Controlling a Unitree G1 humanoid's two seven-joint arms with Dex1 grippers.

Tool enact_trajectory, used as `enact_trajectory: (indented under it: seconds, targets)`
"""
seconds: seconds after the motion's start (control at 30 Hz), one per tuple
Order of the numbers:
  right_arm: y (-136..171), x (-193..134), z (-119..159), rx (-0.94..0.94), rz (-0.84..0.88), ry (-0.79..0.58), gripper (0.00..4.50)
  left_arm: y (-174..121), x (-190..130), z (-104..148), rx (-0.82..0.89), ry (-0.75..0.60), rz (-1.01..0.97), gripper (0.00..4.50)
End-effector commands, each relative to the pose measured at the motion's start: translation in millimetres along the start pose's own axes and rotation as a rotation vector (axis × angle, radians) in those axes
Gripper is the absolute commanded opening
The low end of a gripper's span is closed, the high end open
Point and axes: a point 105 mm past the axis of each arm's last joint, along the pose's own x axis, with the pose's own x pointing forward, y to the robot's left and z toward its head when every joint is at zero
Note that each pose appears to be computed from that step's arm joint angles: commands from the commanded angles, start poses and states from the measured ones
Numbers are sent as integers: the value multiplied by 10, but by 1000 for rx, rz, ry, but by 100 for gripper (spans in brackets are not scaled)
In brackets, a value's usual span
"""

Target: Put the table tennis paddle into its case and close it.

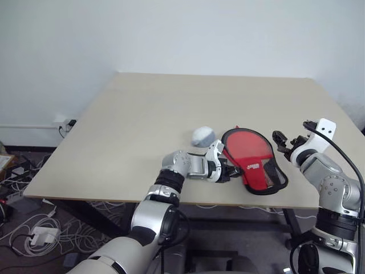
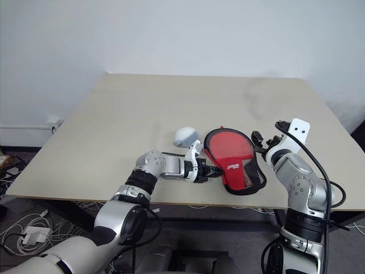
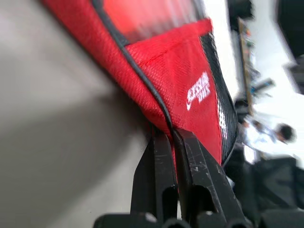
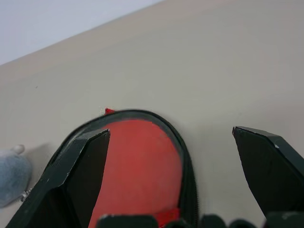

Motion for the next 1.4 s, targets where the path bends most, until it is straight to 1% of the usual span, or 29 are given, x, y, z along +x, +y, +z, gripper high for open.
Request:
enact_trajectory:
  seconds: [0.03, 0.13, 0.23, 0.3, 0.37, 0.43, 0.5, 0.63, 0.83, 0.93, 1.07, 1.1, 1.2, 1.27, 1.37, 1.4]
  targets:
    - [106, -16, 216, -15, 25, -80, 450, -456, -7, -58, 39, 69, -123, 1]
    - [131, -13, 211, -39, 28, -80, 450, -291, -154, -180, 26, 141, -30, 1]
    - [167, -13, 226, -42, 43, -83, 450, -32, -272, -295, 59, 209, 112, 1]
    - [171, -7, 226, -41, 45, -82, 450, 34, -303, -326, 63, 213, 135, 1]
    - [184, 0, 219, -46, 48, -79, 450, 33, -298, -422, 70, 243, 110, 1]
    - [205, 4, 218, -50, 53, -77, 450, 17, -259, -589, 92, 313, 87, 1]
    - [225, 5, 218, -52, 58, -76, 450, -55, -212, -692, 114, 351, 54, 1]
    - [245, 12, 173, -63, 63, -60, 450, -251, -182, -725, 181, 356, -10, 1]
    - [276, 5, 152, -73, 72, -55, 450, -200, -225, -714, 179, 346, 14, 1]
    - [263, 11, 140, -79, 69, -51, 450, -186, -248, -678, 192, 327, 33, 61]
    - [331, 12, 103, -106, 114, -23, 450, -114, -359, -615, 216, 327, 70, 196]
    - [344, 11, 94, -115, 124, -18, 450, -107, -392, -591, 232, 324, 79, 196]
    - [406, -4, -66, -185, 188, 44, 450, -124, -584, -413, 386, 283, 141, 196]
    - [465, -28, -153, -203, 238, 77, 450, -224, -724, -381, 470, 267, 93, 196]
    - [552, -74, -280, -217, 302, 130, 450, -313, -943, -336, 645, 205, 39, 196]
    - [574, -83, -334, -211, 314, 151, 450, -317, -1047, -242, 724, 142, 35, 196]
